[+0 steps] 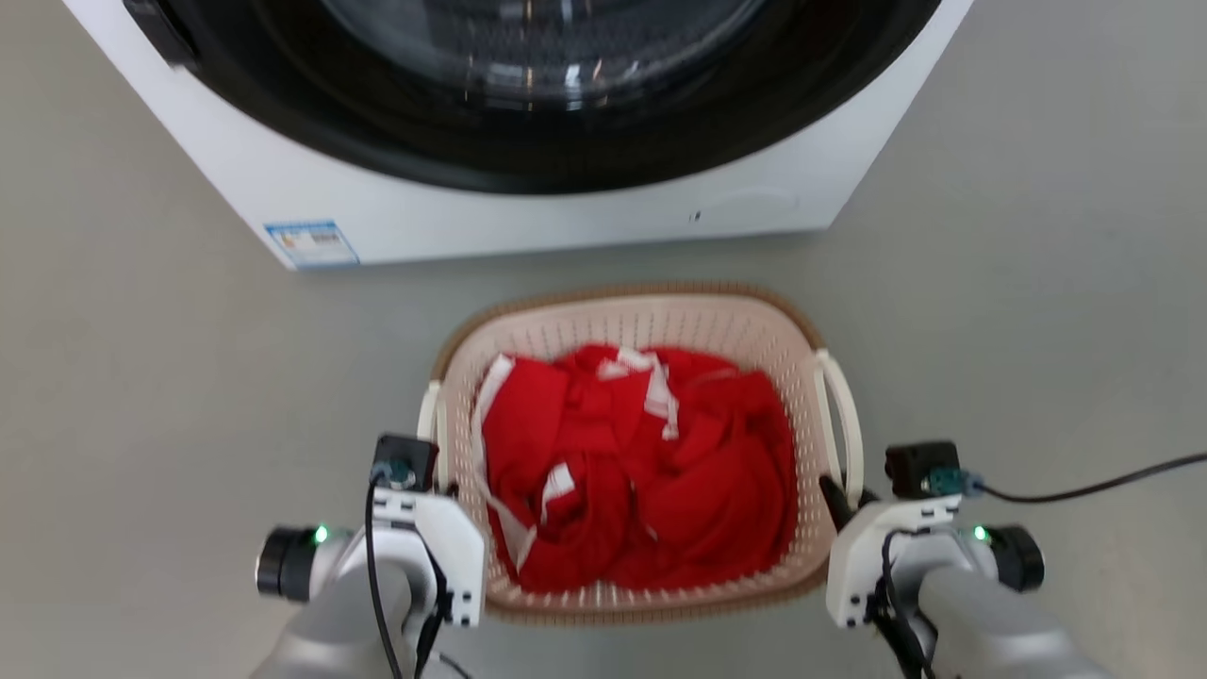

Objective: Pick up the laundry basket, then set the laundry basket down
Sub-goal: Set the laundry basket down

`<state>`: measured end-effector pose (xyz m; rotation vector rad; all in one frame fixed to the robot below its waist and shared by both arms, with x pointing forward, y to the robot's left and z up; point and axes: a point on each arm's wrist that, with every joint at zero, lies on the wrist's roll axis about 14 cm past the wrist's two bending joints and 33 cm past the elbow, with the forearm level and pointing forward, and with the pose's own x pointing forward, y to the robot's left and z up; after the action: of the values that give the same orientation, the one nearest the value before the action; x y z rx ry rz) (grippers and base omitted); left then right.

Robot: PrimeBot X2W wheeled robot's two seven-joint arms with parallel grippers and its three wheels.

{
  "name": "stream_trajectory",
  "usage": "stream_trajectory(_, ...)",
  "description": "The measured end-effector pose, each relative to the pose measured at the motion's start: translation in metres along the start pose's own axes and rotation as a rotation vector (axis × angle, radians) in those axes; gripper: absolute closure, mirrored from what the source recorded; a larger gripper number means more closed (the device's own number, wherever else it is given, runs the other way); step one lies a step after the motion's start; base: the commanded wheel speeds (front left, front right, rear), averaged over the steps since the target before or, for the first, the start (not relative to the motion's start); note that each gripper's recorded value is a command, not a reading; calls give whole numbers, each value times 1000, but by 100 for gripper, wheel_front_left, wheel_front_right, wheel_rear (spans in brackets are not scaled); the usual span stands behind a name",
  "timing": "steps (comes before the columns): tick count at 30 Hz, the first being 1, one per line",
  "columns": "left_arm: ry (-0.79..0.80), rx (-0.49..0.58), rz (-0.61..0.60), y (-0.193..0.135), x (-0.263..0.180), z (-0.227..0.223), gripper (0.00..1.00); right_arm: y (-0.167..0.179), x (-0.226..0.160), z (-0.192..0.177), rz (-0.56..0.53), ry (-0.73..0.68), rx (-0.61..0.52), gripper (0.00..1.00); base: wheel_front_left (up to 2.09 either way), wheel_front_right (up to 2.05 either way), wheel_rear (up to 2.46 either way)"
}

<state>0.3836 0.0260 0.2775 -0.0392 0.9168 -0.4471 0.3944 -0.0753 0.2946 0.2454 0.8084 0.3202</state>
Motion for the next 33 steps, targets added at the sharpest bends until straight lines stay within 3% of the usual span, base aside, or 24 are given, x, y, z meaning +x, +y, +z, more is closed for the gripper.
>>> stream_trajectory(19, -30, -60, 74, 52, 65, 0, 100, -19, 88, 11, 26, 7, -22, 100, 0, 0, 0)
stream_trajectory(33, -42, -28, 96, 72, 94, -3, 100, -38, 118, 1, 9, -36, -38, 100, 0, 0, 0)
